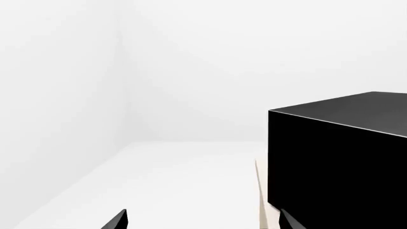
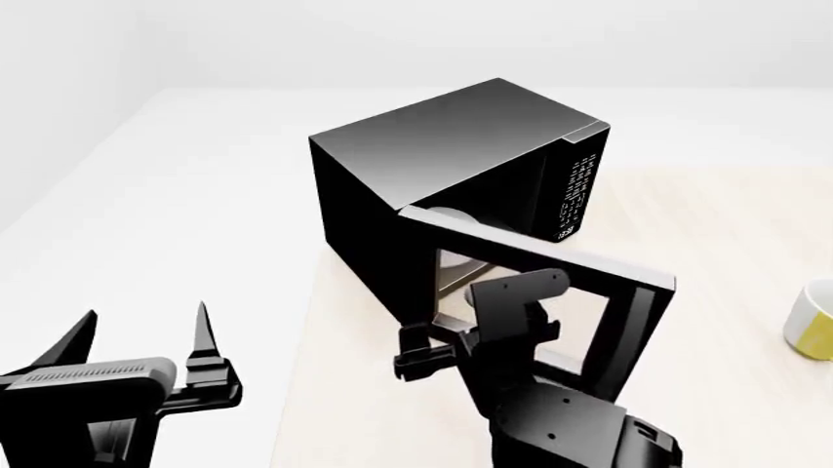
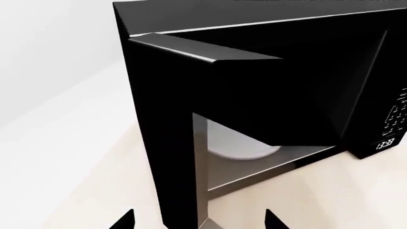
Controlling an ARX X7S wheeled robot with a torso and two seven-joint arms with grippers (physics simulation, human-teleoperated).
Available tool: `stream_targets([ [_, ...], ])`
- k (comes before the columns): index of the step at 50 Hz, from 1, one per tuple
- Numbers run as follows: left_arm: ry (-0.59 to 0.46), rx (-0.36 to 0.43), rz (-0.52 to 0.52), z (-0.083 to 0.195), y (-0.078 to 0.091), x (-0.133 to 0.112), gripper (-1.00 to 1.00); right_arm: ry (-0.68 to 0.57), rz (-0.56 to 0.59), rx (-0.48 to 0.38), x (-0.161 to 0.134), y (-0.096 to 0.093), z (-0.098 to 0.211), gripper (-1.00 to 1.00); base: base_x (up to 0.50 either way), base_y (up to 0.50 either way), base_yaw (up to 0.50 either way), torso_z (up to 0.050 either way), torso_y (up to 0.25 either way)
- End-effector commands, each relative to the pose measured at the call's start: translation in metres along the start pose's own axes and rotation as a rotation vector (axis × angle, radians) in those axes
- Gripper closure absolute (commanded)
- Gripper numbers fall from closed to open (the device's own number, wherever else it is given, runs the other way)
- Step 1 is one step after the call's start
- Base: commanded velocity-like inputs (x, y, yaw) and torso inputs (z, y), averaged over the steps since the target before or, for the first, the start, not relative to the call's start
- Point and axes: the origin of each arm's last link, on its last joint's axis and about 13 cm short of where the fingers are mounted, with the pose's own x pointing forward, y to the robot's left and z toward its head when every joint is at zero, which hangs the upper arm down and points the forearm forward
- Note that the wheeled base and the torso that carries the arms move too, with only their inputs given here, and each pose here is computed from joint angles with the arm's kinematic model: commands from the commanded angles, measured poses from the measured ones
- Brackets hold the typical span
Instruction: Close the microwave.
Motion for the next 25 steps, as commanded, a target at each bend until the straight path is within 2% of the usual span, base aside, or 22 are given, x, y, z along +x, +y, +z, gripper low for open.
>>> stream_targets([
  [1, -0.001, 0.004, 0.002, 0.0, 0.0, 0.0, -1.0, 0.012, -0.064, -0.032, 0.006, -0.008, -0.006, -1.0, 0.0, 0.0, 0.0, 0.0, 0.0],
  [25, 0.0, 0.005, 0.003, 0.0, 0.0, 0.0, -1.0, 0.031, -0.12, -0.039, 0.018, -0.021, -0.009, -1.0, 0.0, 0.0, 0.0, 0.0, 0.0],
])
